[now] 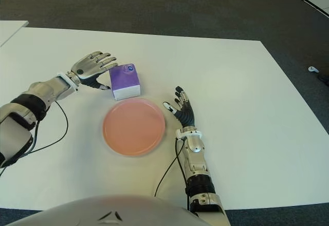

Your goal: Put the tissue paper into the plate.

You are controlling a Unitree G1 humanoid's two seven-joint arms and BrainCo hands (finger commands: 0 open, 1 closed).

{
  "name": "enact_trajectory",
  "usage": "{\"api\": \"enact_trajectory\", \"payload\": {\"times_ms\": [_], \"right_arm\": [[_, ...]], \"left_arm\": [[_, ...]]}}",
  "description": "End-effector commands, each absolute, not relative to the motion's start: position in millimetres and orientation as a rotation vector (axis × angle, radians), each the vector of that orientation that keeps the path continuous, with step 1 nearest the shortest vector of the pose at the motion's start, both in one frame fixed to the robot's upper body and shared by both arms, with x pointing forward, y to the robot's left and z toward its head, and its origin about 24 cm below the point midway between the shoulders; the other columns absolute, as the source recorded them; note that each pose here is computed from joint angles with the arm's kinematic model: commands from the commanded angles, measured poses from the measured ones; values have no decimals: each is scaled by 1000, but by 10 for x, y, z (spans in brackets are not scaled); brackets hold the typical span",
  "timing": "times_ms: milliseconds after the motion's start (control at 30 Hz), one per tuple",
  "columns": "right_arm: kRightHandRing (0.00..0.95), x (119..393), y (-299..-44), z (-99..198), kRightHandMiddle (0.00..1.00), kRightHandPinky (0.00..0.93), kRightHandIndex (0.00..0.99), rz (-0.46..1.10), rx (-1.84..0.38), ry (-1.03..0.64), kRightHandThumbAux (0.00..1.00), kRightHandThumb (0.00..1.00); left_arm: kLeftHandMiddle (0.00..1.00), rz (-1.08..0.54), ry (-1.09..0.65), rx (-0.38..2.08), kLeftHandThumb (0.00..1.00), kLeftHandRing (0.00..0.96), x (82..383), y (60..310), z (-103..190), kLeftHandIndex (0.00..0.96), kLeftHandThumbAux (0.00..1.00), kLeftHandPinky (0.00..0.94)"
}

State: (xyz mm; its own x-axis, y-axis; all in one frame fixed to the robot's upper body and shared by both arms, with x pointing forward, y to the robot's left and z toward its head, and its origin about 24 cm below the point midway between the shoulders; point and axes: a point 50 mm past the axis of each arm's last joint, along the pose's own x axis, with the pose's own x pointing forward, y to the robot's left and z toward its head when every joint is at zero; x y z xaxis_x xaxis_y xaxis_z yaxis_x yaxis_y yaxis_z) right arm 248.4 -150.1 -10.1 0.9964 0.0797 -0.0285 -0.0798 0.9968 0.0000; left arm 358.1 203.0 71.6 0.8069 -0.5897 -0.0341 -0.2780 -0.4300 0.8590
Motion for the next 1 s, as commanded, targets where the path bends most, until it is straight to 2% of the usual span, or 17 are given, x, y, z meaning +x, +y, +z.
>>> {"api": "enact_trajectory", "payload": {"times_ms": [33,367,667,1000], "right_arm": [[0,2068,-1543,-677,0,0,0,76,18,354,660,0],[0,2066,-1537,-675,0,0,0,84,22,355,646,0],[0,2064,-1527,-675,0,0,0,90,19,354,637,0],[0,2048,-1512,-686,0,0,0,97,9,360,633,0]], "left_arm": [[0,-469,-715,2146,32,0,3573,2041,693,0,342,0],[0,-530,-760,2268,35,0,3584,2086,694,0,356,0],[0,-527,-837,2298,33,0,3637,2060,820,0,366,0],[0,-521,-1056,2175,8,0,3569,1881,846,0,372,0]]}}
